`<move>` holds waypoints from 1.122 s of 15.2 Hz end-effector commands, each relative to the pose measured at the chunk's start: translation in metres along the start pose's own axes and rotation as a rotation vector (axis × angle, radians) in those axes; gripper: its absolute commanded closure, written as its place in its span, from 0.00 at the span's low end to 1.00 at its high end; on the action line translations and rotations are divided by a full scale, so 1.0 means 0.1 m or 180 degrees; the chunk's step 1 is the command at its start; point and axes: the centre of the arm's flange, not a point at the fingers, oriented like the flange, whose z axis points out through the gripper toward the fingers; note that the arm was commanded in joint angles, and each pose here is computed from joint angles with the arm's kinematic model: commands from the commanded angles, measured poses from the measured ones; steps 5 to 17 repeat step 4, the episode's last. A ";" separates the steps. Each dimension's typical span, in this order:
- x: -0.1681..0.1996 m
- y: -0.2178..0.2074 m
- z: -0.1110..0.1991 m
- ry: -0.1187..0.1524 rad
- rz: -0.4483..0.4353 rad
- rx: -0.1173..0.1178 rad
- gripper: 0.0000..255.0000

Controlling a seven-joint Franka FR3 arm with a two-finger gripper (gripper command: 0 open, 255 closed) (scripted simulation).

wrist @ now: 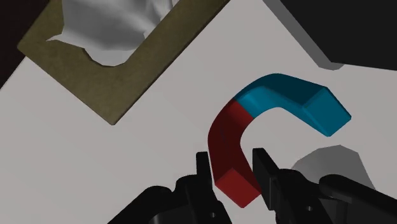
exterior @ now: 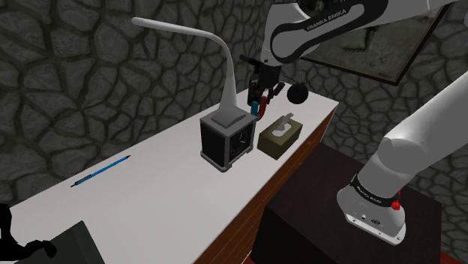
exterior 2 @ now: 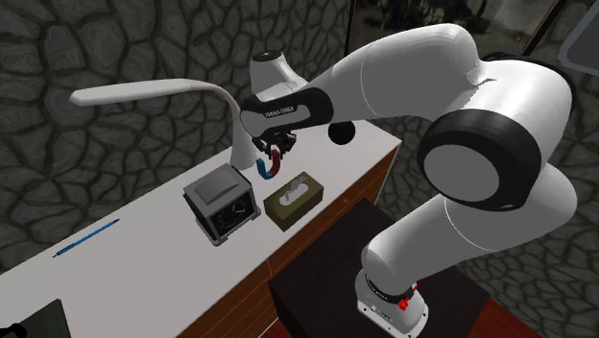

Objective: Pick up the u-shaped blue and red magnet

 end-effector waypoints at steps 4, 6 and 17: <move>0.02 0.01 -0.16 -0.0001 0.0000 -0.0001 1.00; 0.02 0.01 -0.16 -0.0001 0.0000 -0.0001 1.00; 0.02 0.01 -0.16 -0.0001 0.0000 -0.0001 1.00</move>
